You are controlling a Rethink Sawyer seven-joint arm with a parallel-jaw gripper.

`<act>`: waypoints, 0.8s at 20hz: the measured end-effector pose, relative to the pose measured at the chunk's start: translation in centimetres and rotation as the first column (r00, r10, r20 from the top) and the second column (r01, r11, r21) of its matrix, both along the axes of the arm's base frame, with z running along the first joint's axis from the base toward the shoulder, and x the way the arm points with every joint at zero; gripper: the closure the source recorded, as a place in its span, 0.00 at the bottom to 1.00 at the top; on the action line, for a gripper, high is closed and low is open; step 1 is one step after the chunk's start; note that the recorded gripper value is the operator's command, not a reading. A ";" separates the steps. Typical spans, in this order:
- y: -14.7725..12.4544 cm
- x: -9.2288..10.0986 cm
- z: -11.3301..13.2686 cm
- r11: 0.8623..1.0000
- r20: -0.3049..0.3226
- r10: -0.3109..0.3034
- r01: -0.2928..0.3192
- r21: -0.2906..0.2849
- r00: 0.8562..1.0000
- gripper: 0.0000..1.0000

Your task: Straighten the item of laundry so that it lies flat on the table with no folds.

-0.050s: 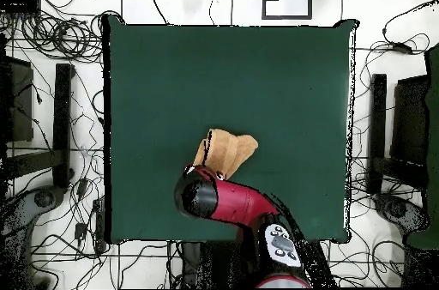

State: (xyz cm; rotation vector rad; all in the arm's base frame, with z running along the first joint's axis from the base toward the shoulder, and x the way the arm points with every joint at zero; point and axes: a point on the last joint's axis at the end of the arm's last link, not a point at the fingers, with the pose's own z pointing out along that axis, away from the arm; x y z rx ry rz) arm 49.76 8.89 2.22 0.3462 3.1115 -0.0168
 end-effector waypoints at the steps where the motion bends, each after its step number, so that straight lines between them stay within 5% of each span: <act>1: 0.0 0.0 0.0 1.000 0.001 0.000 0.000 0.000 1.000 1.00; 16: -0.2 0.3 -0.1 1.000 0.031 0.006 -0.006 0.002 0.999 1.00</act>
